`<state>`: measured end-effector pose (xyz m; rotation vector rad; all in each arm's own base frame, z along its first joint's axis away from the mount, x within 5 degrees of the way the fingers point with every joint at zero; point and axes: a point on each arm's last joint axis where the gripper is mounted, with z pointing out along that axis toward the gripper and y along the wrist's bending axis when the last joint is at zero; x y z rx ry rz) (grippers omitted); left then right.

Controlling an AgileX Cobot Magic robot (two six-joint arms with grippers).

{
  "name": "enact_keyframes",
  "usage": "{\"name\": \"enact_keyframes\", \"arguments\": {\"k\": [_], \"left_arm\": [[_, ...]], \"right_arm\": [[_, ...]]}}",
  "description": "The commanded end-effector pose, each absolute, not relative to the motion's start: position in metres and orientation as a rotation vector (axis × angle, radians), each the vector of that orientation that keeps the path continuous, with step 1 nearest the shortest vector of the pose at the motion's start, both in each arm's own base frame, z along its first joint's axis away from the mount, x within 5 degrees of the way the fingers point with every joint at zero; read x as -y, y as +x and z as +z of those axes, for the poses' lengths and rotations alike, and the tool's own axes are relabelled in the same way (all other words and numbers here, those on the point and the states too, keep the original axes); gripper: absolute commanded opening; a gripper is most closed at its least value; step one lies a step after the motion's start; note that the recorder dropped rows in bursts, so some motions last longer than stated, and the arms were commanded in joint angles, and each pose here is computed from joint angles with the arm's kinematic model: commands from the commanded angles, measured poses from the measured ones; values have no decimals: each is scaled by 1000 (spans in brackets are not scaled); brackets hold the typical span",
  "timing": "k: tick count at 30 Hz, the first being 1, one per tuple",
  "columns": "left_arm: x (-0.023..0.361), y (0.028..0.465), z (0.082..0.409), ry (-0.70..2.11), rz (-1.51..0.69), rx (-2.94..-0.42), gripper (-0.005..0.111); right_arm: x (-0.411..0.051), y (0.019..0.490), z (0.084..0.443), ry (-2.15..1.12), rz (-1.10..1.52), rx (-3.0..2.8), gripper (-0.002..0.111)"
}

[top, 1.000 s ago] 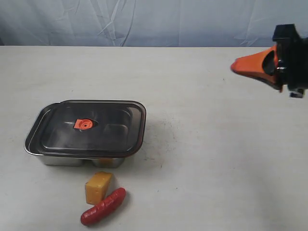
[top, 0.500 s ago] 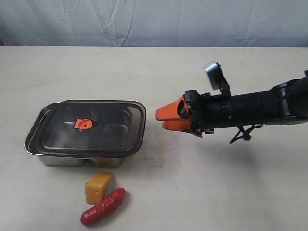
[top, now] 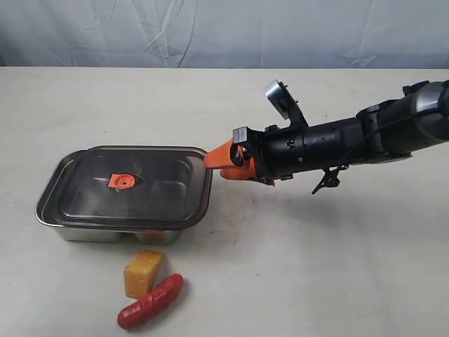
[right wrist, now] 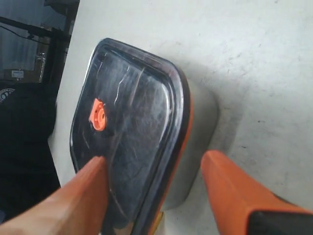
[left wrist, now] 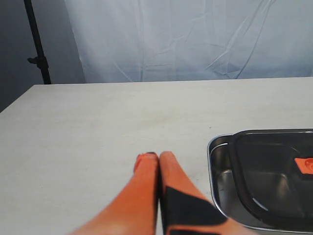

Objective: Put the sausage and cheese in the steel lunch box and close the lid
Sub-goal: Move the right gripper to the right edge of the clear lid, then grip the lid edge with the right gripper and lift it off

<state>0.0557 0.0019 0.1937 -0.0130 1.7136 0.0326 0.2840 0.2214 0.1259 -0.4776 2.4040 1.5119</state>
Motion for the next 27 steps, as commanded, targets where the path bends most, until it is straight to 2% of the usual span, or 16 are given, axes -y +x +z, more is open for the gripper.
{"name": "enact_keyframes", "arguments": {"k": [1, 27], "left_arm": [[-2, 55, 192, -18, 38, -1714, 0], [-2, 55, 192, -18, 38, -1714, 0]], "right_arm": [[-230, 280, 123, -503, 1489, -2421, 57], [-242, 270, 120, -551, 1451, -2446, 57]]}}
